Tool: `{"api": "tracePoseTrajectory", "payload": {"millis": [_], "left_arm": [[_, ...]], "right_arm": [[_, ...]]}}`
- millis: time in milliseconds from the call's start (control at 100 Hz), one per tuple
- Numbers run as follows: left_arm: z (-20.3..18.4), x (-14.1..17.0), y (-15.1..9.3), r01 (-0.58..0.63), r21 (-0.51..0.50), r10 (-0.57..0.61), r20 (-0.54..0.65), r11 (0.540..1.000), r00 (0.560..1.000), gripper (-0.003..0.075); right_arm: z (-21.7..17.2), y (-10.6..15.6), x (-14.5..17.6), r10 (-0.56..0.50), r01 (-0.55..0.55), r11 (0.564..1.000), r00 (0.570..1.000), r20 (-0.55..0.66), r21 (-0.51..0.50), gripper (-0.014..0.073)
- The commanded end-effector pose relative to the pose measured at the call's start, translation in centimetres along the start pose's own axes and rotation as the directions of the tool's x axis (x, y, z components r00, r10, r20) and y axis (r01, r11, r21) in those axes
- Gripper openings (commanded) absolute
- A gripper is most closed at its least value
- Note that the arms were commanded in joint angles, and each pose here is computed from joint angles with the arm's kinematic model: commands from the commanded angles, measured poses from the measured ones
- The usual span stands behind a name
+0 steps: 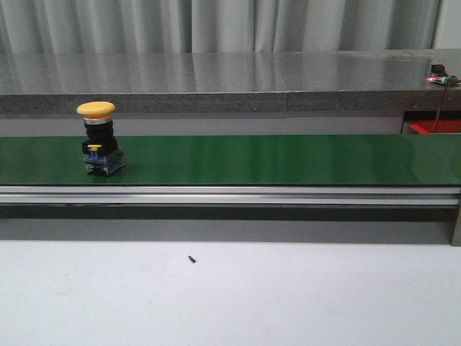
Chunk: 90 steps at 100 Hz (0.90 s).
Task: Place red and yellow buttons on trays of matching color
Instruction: 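Place the red button on the belt behind the yellow one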
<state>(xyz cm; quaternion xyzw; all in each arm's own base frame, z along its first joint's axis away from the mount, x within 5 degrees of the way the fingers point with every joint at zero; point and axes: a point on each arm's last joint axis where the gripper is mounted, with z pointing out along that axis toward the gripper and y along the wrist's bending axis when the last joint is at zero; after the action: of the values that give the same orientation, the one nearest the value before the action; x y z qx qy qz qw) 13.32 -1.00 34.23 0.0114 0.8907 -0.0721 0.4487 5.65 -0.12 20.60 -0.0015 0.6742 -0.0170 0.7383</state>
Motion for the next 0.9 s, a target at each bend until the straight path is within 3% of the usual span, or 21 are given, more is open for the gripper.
{"api": "tracePoseTrajectory", "payload": {"millis": [0,220,430,690,890], "left_arm": [[-0.8,-0.9,-0.3,0.009,0.012,-0.010,0.112,1.000,0.994,-0.0020],[-0.9,-0.7,-0.3,0.008,0.012,-0.009,0.115,1.000,0.993,-0.0020],[-0.9,-0.7,-0.3,0.008,0.013,-0.009,0.114,1.000,0.993,-0.0020],[-0.9,-0.5,-0.3,0.008,0.016,-0.009,0.092,1.000,0.996,-0.0020],[-0.9,-0.4,-0.4,0.007,0.018,-0.009,0.079,1.000,0.997,-0.0020]], "right_arm": [[-0.3,-0.1,-2.0,-0.005,0.004,1.000,0.993,0.120,0.011,-0.0048],[0.3,-0.1,-4.3,-0.004,0.004,1.000,1.000,0.022,0.001,-0.0058],[2.6,-0.1,-7.9,-0.005,0.003,1.000,0.984,-0.178,-0.015,-0.0058],[5.3,-0.1,-9.0,0.017,-0.020,1.000,0.973,-0.231,-0.013,-0.0058],[7.9,0.0,-12.6,0.011,-0.022,0.999,0.953,-0.302,-0.034,-0.0058]]}}
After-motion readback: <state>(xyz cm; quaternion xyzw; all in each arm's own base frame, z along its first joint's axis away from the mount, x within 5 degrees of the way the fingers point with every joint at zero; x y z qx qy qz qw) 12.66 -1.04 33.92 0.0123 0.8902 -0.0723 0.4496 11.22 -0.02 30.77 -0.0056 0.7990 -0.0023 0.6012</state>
